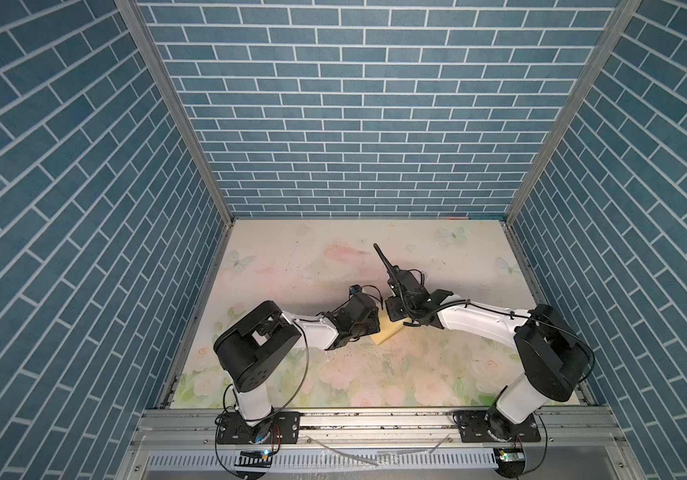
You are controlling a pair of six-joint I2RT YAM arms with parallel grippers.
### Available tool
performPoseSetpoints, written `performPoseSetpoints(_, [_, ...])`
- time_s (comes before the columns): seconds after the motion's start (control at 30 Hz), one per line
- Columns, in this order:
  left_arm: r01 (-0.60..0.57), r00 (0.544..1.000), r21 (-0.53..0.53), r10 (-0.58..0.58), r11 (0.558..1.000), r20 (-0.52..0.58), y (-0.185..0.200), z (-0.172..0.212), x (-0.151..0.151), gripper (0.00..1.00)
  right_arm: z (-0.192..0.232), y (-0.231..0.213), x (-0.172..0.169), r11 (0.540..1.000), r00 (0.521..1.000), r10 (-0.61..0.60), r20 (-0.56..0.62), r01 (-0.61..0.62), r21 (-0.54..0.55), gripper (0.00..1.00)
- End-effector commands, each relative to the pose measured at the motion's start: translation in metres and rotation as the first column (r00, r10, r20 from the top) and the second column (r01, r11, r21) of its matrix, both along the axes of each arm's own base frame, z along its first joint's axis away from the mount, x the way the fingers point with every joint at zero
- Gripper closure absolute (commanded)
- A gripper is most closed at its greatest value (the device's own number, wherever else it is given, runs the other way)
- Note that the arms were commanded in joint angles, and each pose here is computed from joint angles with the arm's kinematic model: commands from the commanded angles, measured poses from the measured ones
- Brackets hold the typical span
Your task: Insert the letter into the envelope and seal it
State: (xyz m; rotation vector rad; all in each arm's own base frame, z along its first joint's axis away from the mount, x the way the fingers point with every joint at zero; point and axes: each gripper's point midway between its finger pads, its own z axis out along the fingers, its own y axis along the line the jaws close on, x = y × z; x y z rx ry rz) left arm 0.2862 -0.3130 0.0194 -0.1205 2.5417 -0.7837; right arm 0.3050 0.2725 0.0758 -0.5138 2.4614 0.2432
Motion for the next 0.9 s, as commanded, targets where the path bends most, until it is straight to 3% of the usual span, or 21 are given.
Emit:
performPoseSetpoints(0.0, [-0.003, 0.991, 0.218, 0.032, 0.976, -0.133, 0.044, -0.054, -0.027, 1.00, -0.009, -0.028, 0.009, 0.995, 0.998, -0.054, 0.017, 0.055, -0.084, 1.00])
performPoseSetpoints(0.67, [-0.003, 0.990, 0.235, 0.036, 0.972, -0.139, 0.047, -0.056, -0.027, 1.00, -0.019, -0.073, 0.034, 0.979, 0.989, -0.144, 0.034, 0.148, -0.139, 1.00])
performPoseSetpoints(0.87, [-0.004, 0.990, 0.232, 0.036, 0.973, -0.135, 0.046, -0.055, -0.027, 1.00, -0.004, -0.052, 0.038, 0.994, 0.994, -0.109, 0.025, 0.109, -0.024, 1.00])
